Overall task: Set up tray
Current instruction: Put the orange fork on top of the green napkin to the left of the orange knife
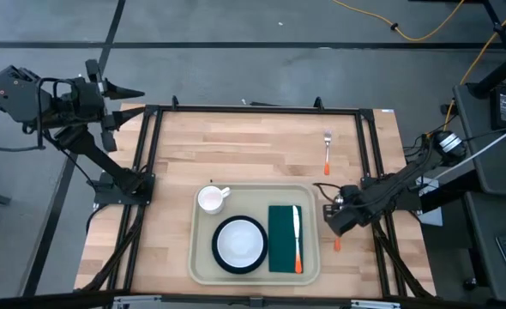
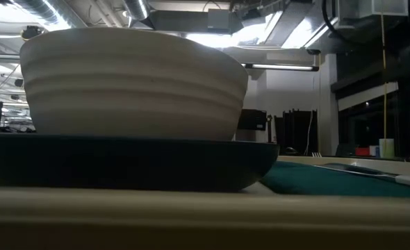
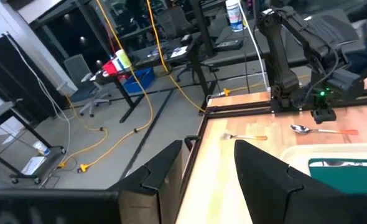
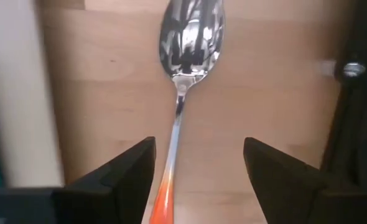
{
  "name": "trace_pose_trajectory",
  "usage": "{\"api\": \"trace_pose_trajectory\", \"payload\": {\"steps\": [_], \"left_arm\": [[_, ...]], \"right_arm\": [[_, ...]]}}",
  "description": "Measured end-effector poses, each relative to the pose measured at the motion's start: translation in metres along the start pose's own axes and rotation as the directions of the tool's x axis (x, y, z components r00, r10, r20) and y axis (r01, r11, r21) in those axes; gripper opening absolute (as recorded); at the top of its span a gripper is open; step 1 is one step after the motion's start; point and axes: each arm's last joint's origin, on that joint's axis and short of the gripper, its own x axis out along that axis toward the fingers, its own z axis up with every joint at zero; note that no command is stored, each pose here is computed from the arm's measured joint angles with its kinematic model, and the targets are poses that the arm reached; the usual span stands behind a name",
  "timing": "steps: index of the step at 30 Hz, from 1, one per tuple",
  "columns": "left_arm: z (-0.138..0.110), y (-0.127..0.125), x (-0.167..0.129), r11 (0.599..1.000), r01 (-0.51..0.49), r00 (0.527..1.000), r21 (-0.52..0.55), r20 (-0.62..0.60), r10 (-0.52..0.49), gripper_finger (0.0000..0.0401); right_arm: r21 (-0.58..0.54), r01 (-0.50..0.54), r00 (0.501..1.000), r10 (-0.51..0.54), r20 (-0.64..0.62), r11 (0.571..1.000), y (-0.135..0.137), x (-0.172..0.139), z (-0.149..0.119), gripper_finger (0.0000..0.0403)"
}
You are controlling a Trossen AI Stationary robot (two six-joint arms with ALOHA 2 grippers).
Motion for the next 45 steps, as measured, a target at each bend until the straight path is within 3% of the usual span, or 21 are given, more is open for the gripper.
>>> {"api": "trace_pose_trajectory", "payload": {"steps": [7, 16, 25, 33, 38, 45], "left_arm": [[0.0, 0.001, 0.0, 1.0, -0.019, 1.0, -0.023, 0.001, 0.019, 0.0141], [0.0, 0.001, 0.0, 0.996, -0.05, 0.999, -0.077, 0.003, 0.05, 0.0141], [0.002, -0.003, 0.003, 0.997, -0.05, 0.999, -0.06, -0.004, 0.05, 0.0141], [0.002, -0.002, 0.003, 0.997, -0.049, 0.999, -0.06, -0.003, 0.049, 0.0141], [0.001, -0.003, 0.002, 0.998, -0.02, 1.0, -0.059, -0.004, 0.02, 0.0141], [0.002, -0.005, 0.003, 1.0, 0.006, 1.0, -0.01, -0.008, -0.006, 0.0141]], "right_arm": [[0.001, -0.076, 0.996, 0.076, -0.048, 0.997, -0.006, 0.025, 0.003, 0.0249], [0.031, -0.091, 0.994, 0.092, -0.056, 0.995, -0.006, 0.036, 0.008, 0.0249], [0.069, -0.108, 0.992, 0.112, -0.053, 0.992, 0.002, 0.035, 0.018, 0.0249], [0.013, -0.164, 0.984, 0.164, -0.065, 0.986, 0.025, 0.002, 0.027, 0.0249], [-0.03, -0.099, 0.995, 0.099, -0.003, 0.995, 0.031, -0.03, 0.05, 0.0249], [-0.079, -0.063, 0.998, 0.065, 0.023, 0.995, 0.036, -0.041, 0.115, 0.0249]]}}
